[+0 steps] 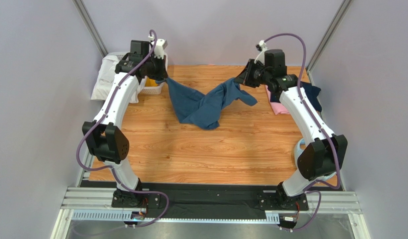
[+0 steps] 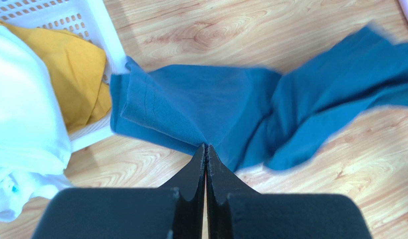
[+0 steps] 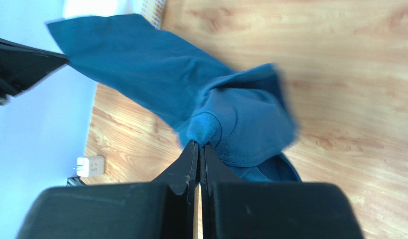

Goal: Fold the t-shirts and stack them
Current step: Flatten out the tshirt

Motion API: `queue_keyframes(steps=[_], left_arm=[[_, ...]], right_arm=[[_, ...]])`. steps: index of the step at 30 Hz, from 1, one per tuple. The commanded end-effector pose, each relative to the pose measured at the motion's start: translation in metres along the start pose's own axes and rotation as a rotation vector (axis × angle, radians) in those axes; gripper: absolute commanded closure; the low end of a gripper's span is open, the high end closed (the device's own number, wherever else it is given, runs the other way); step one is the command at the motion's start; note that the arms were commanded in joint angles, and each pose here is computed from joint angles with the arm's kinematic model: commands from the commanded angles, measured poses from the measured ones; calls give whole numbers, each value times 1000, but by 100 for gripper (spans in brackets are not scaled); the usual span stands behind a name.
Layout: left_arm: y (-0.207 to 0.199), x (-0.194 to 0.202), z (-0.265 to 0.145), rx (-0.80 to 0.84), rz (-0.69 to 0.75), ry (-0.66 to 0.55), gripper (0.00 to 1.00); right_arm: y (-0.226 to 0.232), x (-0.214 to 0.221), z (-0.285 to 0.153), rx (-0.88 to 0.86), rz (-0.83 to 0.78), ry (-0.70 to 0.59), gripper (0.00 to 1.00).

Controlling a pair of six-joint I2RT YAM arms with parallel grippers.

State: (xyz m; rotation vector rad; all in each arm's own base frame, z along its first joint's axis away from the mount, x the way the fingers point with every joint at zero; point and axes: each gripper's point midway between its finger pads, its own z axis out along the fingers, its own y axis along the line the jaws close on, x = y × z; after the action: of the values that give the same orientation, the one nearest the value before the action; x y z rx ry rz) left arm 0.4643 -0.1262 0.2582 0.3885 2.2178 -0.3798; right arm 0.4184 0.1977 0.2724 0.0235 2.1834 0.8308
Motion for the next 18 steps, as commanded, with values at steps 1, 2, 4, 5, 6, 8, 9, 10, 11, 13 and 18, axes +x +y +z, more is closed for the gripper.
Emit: queue_keyframes(steps=[1, 2, 4, 5, 6, 8, 9, 10, 11, 13, 18], left_arm=[[-11, -26, -54, -5, 23, -99, 99], [-11, -25, -59, -10, 27, -105, 99], [-11, -27, -74, -19, 32, -138, 99], [-10, -27, -78, -24, 31, -144, 99], [-9, -26, -82, -28, 30, -148, 99], [-9, -26, -95, -24, 27, -166, 99], [-10, -17, -97, -17, 43, -143, 99], [-14, -14, -104, -9, 61, -143, 99], [-17, -7, -105, 8, 63, -130, 99], [-21, 19, -107, 29, 78, -78, 99], [-22, 81, -97, 46, 94, 22, 100]], right_arm=[[56, -57, -53, -94, -105, -140, 100], [65, -62, -64, -106, -116, -157, 100], [75, -73, -84, -110, -133, -193, 100], [84, -75, -99, -126, -149, -216, 100], [86, -74, -107, -121, -151, -220, 100], [89, -67, -129, -112, -153, -229, 100], [83, -55, -129, -97, -137, -202, 100], [79, -44, -131, -91, -114, -178, 100], [74, -29, -132, -82, -73, -136, 100], [60, 20, -134, -78, -12, -38, 100], [17, 111, -144, 24, 52, 105, 100]])
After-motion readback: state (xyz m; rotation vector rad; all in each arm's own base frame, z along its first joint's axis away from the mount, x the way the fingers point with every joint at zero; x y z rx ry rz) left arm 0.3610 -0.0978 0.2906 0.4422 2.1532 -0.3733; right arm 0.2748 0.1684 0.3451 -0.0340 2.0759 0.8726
